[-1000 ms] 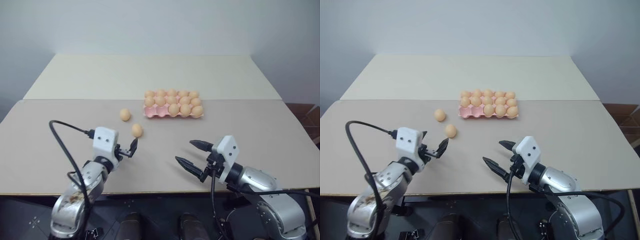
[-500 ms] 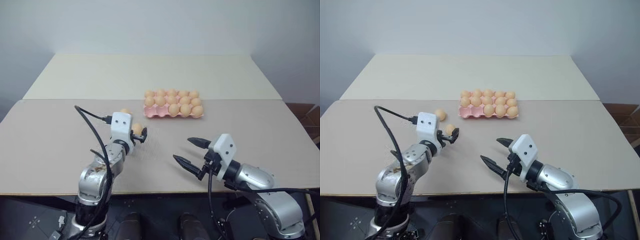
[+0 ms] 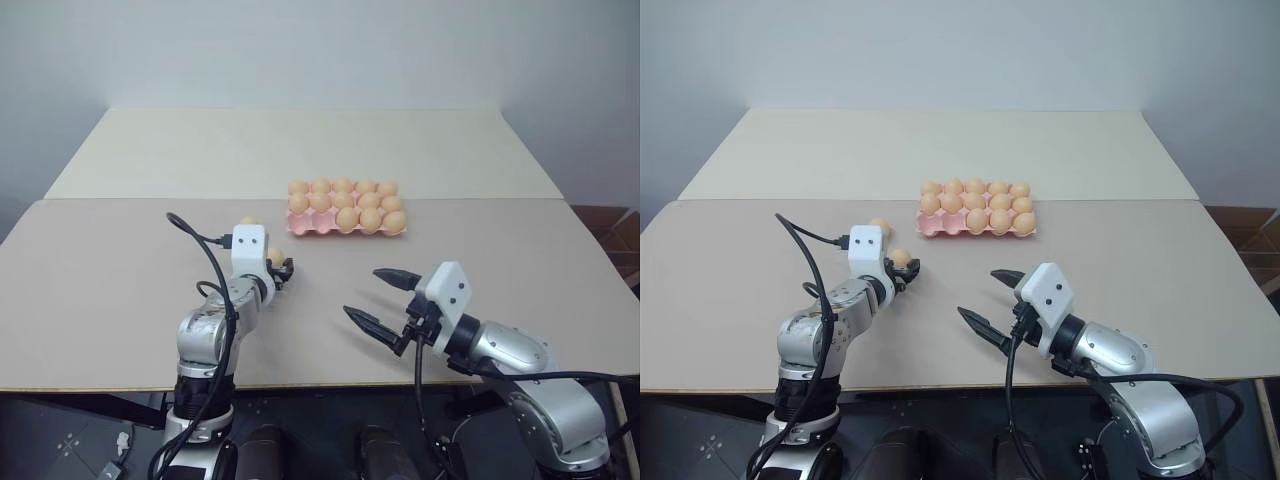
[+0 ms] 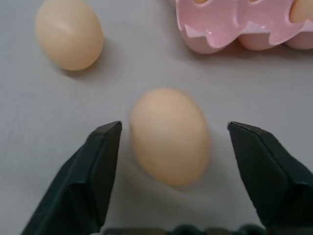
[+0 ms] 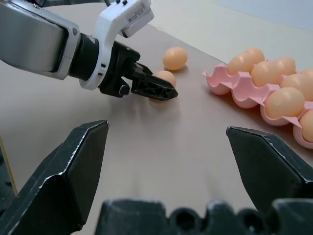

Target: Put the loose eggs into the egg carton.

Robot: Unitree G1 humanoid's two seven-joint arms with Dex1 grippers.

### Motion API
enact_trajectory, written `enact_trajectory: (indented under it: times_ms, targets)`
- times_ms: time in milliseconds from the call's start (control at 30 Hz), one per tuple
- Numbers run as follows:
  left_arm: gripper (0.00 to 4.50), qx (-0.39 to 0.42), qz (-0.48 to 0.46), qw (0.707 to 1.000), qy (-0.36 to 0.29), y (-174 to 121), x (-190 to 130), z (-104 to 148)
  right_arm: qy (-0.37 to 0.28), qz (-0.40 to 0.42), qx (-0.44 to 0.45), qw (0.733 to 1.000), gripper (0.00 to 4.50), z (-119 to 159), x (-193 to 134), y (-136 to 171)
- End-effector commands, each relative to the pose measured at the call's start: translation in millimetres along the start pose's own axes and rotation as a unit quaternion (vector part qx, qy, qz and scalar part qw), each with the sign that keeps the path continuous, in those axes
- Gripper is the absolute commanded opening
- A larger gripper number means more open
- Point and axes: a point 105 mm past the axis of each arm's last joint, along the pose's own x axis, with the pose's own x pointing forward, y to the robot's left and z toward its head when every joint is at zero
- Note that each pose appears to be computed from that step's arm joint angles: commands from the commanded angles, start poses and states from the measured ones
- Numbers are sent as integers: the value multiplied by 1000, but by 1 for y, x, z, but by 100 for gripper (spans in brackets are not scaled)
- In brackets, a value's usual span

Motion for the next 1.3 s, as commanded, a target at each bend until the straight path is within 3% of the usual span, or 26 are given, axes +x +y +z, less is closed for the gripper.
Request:
enact_trajectory:
  times_ms: [33,100,233,367,567,967,1300]
  targets:
    - [226,0,-6,1000,-24,-2,-2,13,-17,8,-16,1000,450,11,0,4]
    - [167,3,-6,1000,-30,-1,-2,15,-17,9,-16,1000,450,11,0,5]
    - [124,48,-15,996,-79,-6,-7,32,-17,8,-15,1000,450,11,-1,5]
    - [115,141,-72,975,-158,-34,-14,64,-18,0,-15,1000,450,13,-1,2]
    - [114,144,-138,965,-168,-60,5,87,-31,-40,5,999,450,24,7,-10]
    - [114,229,-149,949,-160,-72,54,86,-24,-76,23,997,450,30,16,-12]
    - [114,268,-156,939,-147,-77,65,77,-25,-70,25,997,450,32,15,-9]
